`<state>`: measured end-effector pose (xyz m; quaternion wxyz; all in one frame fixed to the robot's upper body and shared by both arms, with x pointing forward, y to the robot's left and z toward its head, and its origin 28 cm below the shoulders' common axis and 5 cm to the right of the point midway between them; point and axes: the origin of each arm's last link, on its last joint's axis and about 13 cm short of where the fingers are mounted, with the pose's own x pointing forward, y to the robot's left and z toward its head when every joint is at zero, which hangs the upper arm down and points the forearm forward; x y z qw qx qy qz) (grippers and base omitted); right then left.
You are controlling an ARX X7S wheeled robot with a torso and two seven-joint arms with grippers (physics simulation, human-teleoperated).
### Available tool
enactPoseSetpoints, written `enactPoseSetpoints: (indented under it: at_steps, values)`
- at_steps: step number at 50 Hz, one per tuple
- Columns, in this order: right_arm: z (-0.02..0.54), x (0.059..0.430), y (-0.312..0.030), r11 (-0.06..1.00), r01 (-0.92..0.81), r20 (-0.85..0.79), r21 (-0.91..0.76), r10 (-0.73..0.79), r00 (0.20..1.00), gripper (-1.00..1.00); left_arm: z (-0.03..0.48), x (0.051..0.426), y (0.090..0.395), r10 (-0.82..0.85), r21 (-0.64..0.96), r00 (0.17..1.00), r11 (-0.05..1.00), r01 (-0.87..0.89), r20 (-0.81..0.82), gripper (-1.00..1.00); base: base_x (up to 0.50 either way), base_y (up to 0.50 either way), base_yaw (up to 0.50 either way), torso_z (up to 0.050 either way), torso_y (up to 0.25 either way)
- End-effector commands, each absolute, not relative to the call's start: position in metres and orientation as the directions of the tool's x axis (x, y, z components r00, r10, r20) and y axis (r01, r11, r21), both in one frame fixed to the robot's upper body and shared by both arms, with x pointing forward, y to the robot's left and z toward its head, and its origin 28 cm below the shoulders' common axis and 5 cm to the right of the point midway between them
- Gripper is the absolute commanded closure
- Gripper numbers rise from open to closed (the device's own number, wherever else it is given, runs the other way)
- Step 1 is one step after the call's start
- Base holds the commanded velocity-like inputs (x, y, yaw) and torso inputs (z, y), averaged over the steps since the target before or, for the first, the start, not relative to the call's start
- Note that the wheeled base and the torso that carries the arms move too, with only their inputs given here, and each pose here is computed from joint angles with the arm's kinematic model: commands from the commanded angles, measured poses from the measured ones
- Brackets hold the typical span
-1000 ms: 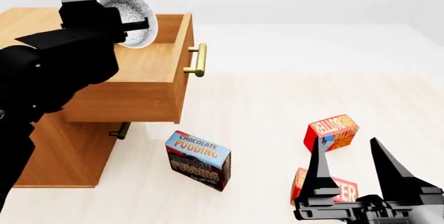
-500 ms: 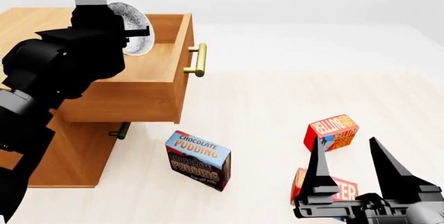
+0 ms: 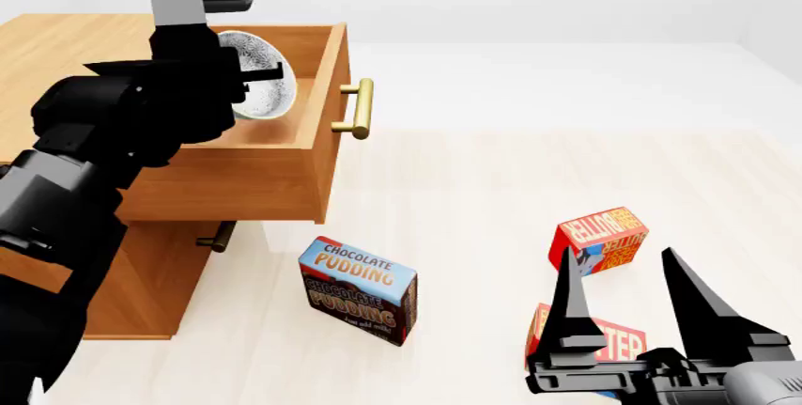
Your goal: Put the bowl in the top drawer of the cabinet.
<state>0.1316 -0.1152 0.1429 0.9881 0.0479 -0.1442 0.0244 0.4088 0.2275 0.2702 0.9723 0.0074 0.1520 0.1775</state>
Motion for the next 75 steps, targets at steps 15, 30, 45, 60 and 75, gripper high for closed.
enactPoseSetpoints:
  at_steps: [15, 30, 45, 60, 75]
  values:
    - [0.140, 0.132, -0.115, 0.994, -0.063, 0.281, 0.087, 0.036, 0.959, -1.00, 0.259, 0.415, 0.233, 0.384, 0.100, 0.852, 0.922, -0.374, -0.356, 1.00, 0.00, 0.00, 0.00, 0.000, 0.000]
    - [0.141, 0.132, -0.114, 0.994, -0.064, 0.282, 0.083, 0.039, 0.959, -1.00, 0.266, 0.411, 0.234, 0.376, 0.115, 0.857, 0.926, -0.359, -0.352, -1.00, 0.00, 0.00, 0.00, 0.000, 0.000]
    - [0.142, 0.133, -0.114, 0.995, -0.066, 0.283, 0.080, 0.041, 0.958, -1.00, 0.311, 0.393, 0.229, 0.368, 0.098, 0.920, 0.929, -0.357, -0.133, -1.00, 0.00, 0.00, 0.00, 0.000, 0.000]
    - [0.144, 0.132, -0.116, 0.994, -0.064, 0.287, 0.086, 0.037, 0.957, -1.00, 0.332, 0.345, 0.226, 0.291, 0.115, 0.954, 0.953, -0.281, -0.075, -1.00, 0.00, 0.00, 0.00, 0.000, 0.000]
    - [0.152, 0.130, -0.114, 0.995, -0.061, 0.305, 0.077, 0.035, 0.952, -1.00, 0.262, 0.201, 0.226, 0.111, 0.247, 0.979, 0.957, -0.151, 0.170, -1.00, 0.00, 0.00, 0.00, 0.000, 0.000]
